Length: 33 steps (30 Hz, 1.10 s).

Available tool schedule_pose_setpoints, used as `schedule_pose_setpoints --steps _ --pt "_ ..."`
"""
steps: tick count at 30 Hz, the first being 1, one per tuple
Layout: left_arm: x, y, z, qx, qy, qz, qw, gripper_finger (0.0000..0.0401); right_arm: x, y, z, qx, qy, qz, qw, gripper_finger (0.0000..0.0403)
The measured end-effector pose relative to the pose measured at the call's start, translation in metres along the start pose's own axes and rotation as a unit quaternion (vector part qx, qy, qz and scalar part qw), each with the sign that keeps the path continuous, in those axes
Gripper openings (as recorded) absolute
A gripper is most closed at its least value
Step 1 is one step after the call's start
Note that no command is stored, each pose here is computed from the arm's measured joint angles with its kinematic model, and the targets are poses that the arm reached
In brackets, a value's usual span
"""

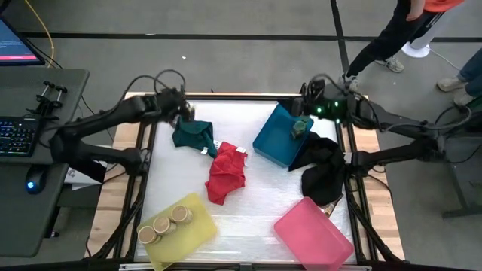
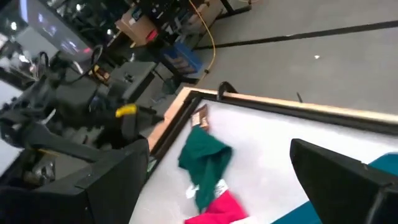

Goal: Sort spices by type
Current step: Put the top orange seasoning bag into the pink bin

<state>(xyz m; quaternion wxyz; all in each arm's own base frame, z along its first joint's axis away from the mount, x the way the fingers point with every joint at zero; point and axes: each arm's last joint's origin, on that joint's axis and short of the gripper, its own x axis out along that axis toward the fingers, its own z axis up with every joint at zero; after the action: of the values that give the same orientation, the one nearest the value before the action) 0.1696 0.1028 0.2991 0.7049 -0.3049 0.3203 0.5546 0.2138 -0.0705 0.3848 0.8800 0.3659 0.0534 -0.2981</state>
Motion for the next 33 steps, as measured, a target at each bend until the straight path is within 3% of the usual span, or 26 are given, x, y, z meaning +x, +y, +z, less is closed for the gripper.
schedule_pose_setpoints --steps 4,7,14,23,30,33 --pt "0.027 0.020 0.007 -0.128 -0.006 0.068 0.989 0.0323 0.013 -0.022 0.017 -0.029 0.030 0.013 0.999 0.0383" --pt "0.048 0.028 0.003 -0.202 0.000 0.087 0.976 0.0323 0.026 -0.039 0.026 -0.041 0.061 0.025 0.997 0.0383" --pt "0.092 0.036 -0.009 -0.309 0.001 0.127 0.943 0.0323 0.061 -0.069 0.034 -0.033 0.119 0.051 0.991 0.0383" --pt "0.145 0.048 -0.020 -0.327 0.057 0.198 0.922 0.0323 0.086 -0.077 0.031 -0.002 0.139 0.069 0.988 0.0383" --pt "0.173 0.046 -0.022 -0.336 0.059 0.204 0.918 0.0323 0.087 -0.076 0.033 0.003 0.129 0.075 0.989 0.0383" --pt "0.173 0.045 -0.018 -0.349 0.031 0.203 0.914 0.0323 0.087 -0.076 0.033 0.003 0.129 0.074 0.989 0.0383"
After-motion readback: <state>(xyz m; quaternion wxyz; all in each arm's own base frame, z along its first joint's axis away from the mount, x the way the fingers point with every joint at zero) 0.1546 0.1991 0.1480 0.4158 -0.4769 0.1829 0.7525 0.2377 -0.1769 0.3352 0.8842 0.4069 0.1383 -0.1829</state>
